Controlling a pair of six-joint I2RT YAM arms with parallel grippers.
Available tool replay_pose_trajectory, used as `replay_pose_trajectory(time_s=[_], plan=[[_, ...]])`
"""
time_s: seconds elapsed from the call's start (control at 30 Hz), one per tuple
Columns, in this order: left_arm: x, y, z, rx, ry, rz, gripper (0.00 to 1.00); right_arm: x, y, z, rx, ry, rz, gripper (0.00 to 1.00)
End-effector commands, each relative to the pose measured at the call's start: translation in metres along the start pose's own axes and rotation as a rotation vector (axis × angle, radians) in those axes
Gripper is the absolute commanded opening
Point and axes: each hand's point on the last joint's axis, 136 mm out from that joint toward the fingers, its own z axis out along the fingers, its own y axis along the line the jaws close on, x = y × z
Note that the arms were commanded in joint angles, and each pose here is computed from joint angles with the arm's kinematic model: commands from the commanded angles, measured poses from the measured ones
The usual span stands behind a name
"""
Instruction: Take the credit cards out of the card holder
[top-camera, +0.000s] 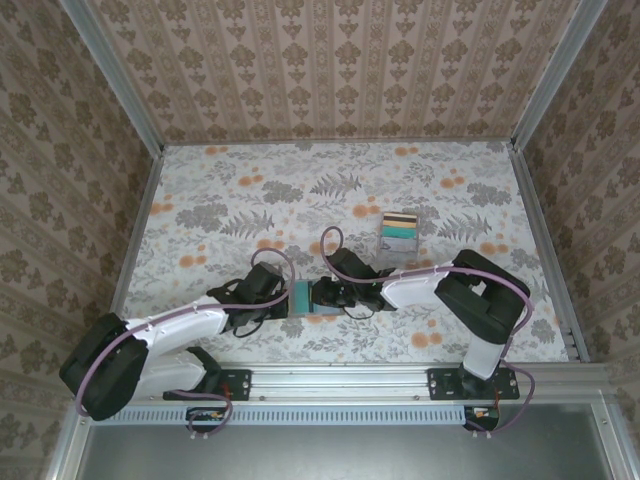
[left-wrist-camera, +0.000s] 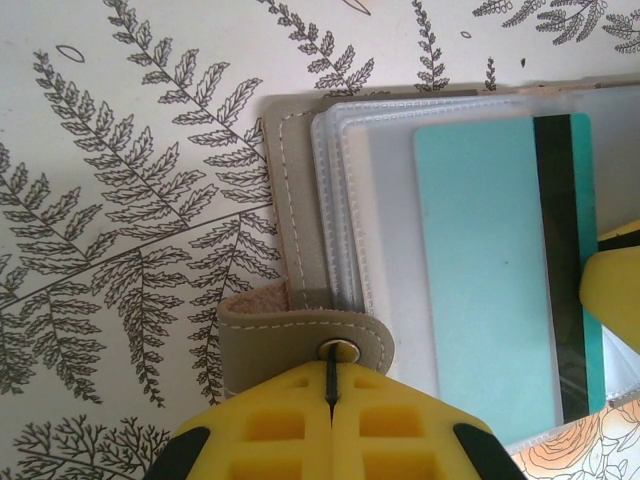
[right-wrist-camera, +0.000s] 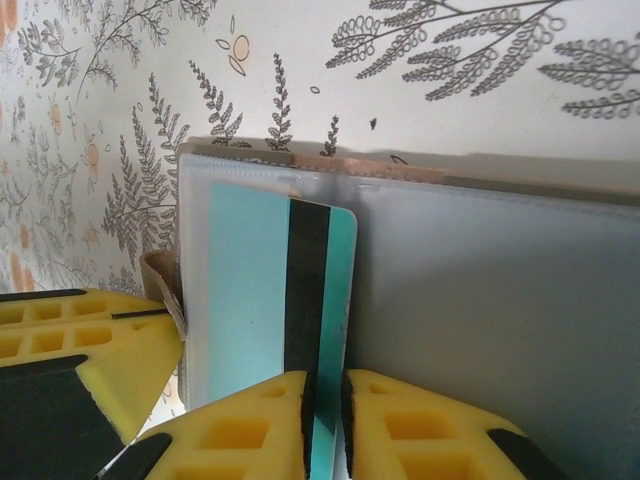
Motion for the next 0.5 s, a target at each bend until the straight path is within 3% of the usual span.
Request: replay_pose_trajectory(time_s=[0.0, 0.13, 0.27, 0.47], plan=[[0.017, 0.016, 0.004, -0.073, 0.068, 0.001, 0.00, 0.004, -0.005, 0.007, -0.010, 0.019, 0.021, 0.19], [0.017, 0.016, 0.004, -0.073, 0.068, 0.002, 0.00, 0.003, -0.006, 0.008, -0.011, 0.017, 0.026, 0.15], [0.017, 0.016, 0.004, -0.075, 0.070, 0.004, 0.00, 0.001, -0.010, 0.004, 0.000, 0.003, 0.036, 0.01], [0.017, 0.017, 0.004, -0.080, 0.071, 0.006, 0.00, -0.004, -0.015, -0.008, 0.000, -0.018, 0.041, 0.00]])
